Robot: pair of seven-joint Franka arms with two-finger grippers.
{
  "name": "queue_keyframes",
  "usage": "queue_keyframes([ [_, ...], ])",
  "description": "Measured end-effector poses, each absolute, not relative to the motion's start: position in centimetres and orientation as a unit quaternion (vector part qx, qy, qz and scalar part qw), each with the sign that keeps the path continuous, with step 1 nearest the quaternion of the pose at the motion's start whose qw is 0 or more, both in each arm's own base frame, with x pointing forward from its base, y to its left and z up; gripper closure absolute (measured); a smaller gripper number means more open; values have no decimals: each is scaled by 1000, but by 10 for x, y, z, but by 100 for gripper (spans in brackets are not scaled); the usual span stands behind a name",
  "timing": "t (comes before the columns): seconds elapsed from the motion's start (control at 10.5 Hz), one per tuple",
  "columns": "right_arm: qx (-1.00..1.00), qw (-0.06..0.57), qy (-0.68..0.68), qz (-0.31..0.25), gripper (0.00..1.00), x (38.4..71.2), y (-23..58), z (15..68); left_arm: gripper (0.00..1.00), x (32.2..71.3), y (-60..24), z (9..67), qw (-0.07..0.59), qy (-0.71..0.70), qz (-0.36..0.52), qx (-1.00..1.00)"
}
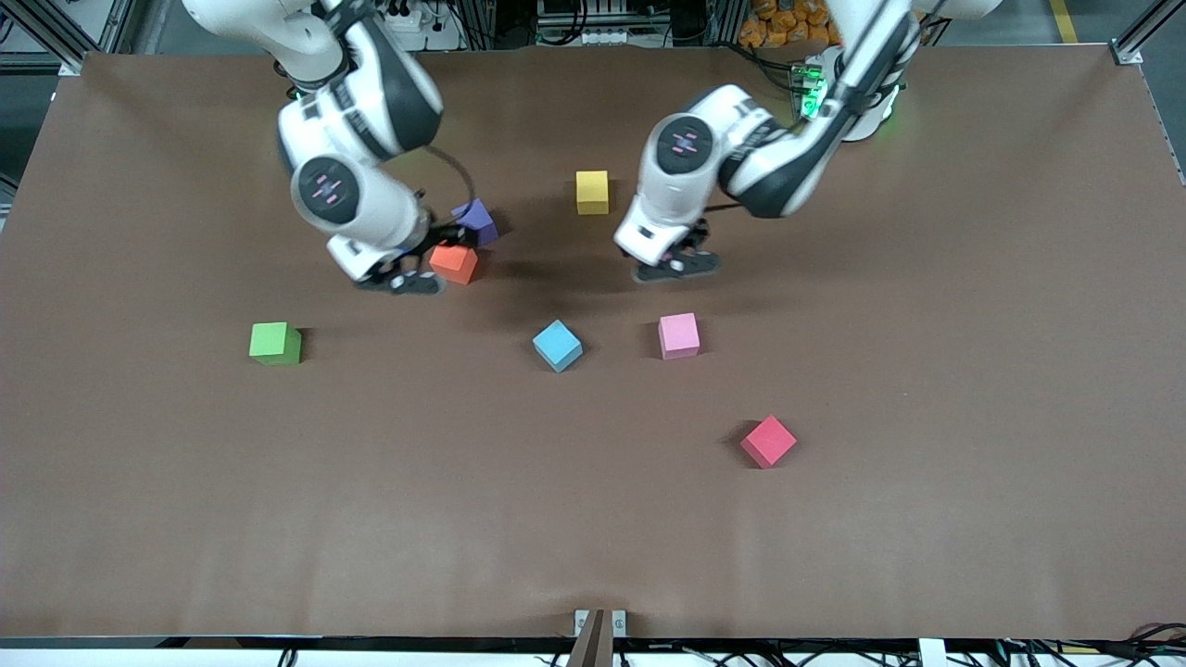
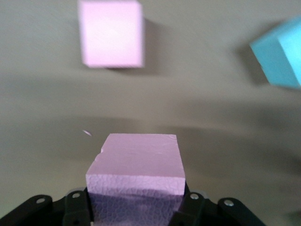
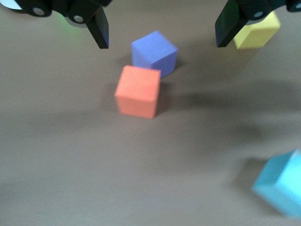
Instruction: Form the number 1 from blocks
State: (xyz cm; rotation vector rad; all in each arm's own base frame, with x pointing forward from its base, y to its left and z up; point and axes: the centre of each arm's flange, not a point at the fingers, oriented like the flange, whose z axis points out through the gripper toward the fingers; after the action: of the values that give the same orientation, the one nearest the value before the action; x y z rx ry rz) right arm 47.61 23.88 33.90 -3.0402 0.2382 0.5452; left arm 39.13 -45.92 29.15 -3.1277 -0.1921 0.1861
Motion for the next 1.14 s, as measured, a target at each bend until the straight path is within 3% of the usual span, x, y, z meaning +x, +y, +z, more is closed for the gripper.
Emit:
queue_keyframes([
  [0.19,-973,14,119,195,0,494,202,302,39,360,-511,250,24,-43,60,-997],
  [0.48,-961,33,158,224,0,497,194,273,39,350,-529,194,53,-28,63,-996],
  [0.86,-954,36,181,235,0,494,200,271,39,342,-538,194,46,-20,61,-997],
  [1.14,-944,28,199,263,0,482,213,239,39,338,-543,195,38,-16,59,-997],
])
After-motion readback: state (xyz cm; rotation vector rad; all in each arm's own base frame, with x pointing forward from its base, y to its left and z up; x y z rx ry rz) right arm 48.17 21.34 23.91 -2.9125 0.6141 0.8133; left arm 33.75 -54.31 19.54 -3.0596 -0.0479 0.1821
